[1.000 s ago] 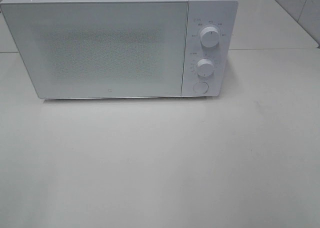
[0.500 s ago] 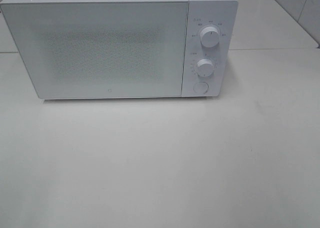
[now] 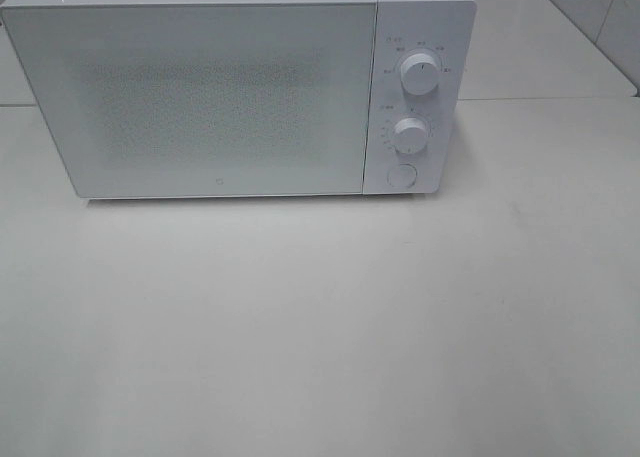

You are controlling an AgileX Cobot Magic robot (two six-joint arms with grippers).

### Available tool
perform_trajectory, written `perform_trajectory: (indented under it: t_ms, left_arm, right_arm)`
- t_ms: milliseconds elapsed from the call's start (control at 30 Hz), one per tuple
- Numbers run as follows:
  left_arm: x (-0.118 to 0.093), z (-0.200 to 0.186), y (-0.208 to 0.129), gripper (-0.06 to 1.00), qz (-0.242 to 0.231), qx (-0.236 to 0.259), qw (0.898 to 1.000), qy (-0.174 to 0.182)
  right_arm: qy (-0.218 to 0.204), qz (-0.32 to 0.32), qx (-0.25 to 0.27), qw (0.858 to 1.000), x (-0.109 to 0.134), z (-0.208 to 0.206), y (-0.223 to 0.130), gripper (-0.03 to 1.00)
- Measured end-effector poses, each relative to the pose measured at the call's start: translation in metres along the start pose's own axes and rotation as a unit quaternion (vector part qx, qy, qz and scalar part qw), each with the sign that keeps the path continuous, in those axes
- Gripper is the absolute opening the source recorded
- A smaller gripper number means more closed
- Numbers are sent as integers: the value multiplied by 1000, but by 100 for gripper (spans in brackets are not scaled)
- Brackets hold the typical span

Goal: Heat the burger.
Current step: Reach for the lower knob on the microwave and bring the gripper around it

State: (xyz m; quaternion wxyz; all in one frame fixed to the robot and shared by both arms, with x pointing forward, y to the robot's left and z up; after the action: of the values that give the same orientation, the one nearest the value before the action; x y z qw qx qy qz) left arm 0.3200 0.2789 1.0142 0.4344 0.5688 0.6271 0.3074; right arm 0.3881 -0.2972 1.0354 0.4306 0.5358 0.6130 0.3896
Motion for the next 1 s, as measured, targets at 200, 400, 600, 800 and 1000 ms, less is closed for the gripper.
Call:
perform_trajectory:
  t_ms: [200, 400, 600, 800, 1000]
  left_arm:
    - [0, 0, 0, 99, 0, 0, 1000, 0]
    - [0, 0, 0, 99, 0, 0, 1000, 0]
    - [0, 0, 0, 99, 0, 0, 1000, 0]
    - [0, 0, 0, 99, 0, 0, 1000, 0]
    - [0, 0, 0, 99, 0, 0, 1000, 0]
  right_arm:
    - [2, 0, -17, 1000, 1, 13, 6, 77]
    - [4, -1, -26, 1000, 2, 30, 11, 77]
    - [7, -2, -17, 1000, 4, 49, 13, 77]
    - [12, -4, 2, 1000, 6, 74, 10, 77]
    - [14, -4, -12, 1000, 7, 93, 16, 77]
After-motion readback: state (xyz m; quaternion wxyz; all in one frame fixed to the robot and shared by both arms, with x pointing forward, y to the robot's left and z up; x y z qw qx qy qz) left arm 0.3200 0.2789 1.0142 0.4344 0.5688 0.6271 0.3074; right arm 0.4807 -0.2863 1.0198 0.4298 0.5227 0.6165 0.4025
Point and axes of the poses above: a point on each arm's last joint axis where the gripper is mounted, z pointing out along that axis toward the gripper, x along the wrist's bending axis when the last joint is at zero, y = z × x, the point moved 10 cm from there along z, pointing out along that axis toward the gripper, and after that the axes turned 12 degrees about -z, right-handed, at the moved point
